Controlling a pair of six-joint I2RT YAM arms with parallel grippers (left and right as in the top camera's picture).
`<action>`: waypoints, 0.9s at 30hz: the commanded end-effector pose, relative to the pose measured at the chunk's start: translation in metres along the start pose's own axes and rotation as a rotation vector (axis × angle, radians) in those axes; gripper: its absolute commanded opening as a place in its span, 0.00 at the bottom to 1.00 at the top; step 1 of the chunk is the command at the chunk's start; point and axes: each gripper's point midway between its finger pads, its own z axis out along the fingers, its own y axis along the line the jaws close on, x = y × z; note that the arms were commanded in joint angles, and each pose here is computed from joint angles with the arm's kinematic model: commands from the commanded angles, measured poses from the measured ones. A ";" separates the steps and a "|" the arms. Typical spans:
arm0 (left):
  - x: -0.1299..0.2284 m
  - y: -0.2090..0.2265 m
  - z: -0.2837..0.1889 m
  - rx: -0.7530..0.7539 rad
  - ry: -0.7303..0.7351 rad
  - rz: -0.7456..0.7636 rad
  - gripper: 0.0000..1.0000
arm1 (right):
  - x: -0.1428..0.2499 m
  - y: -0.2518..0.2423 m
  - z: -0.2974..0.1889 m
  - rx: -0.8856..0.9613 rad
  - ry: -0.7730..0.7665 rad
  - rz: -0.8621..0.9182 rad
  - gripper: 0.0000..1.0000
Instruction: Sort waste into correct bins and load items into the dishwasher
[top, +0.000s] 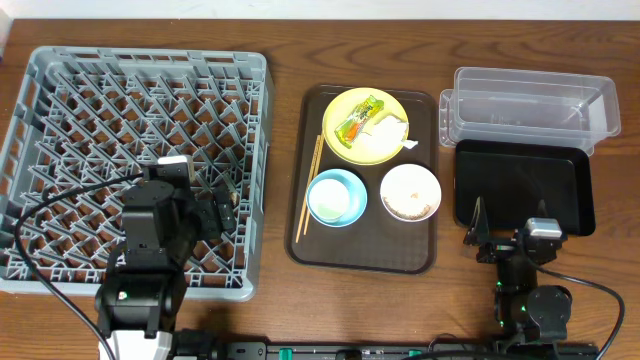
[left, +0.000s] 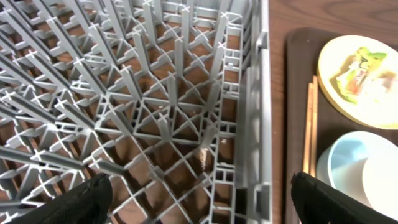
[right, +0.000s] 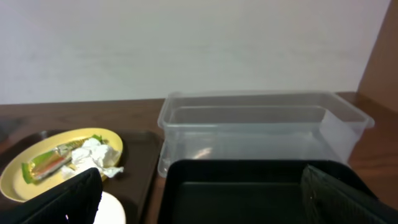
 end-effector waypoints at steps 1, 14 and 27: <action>-0.008 -0.007 -0.008 0.035 -0.010 -0.007 0.94 | -0.018 -0.002 0.000 0.015 -0.009 0.026 0.99; -0.008 -0.012 -0.010 0.049 0.068 -0.010 0.94 | -0.041 0.004 0.028 0.026 0.261 -0.007 0.99; 0.001 -0.010 -0.013 -0.010 0.445 -0.021 0.94 | -0.034 0.031 0.052 -0.081 0.740 -0.010 0.99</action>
